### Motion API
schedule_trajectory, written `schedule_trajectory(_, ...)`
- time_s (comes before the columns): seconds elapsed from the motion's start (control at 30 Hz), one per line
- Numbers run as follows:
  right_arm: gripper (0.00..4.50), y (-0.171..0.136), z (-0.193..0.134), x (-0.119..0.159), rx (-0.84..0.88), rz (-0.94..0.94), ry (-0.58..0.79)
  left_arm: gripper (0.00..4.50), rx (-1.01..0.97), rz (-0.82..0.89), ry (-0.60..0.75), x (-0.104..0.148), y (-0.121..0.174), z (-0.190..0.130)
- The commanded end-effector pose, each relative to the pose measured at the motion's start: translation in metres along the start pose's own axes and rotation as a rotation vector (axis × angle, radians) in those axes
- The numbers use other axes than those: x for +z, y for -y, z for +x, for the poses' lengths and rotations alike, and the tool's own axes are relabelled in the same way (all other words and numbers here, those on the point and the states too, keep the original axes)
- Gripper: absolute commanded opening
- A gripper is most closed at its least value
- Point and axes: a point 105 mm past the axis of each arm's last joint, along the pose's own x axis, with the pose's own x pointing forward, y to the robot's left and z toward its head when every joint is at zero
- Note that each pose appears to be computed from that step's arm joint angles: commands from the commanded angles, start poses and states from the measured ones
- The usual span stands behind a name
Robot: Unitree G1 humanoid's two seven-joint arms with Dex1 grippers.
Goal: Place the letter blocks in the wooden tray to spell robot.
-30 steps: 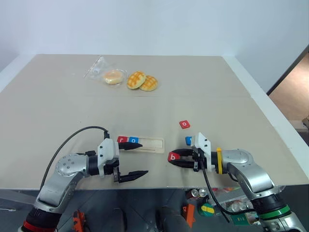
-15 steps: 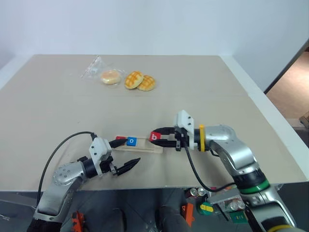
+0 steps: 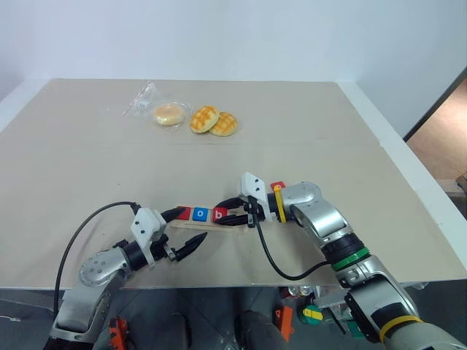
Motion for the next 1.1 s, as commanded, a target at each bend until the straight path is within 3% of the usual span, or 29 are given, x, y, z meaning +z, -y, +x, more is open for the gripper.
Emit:
schedule_trajectory(0.03, 1.21, 0.002, 0.004, 0.009, 0.016, -0.038, 0.010, 4.50, 0.016, 0.044, 0.042, 0.015, 0.001, -0.001)
schedule_trajectory(1.1, 1.21, 0.014, 0.017, 0.003, -0.036, -0.008, 0.006, 4.50, 0.012, 0.062, 0.038, 0.027, 0.008, 0.004)
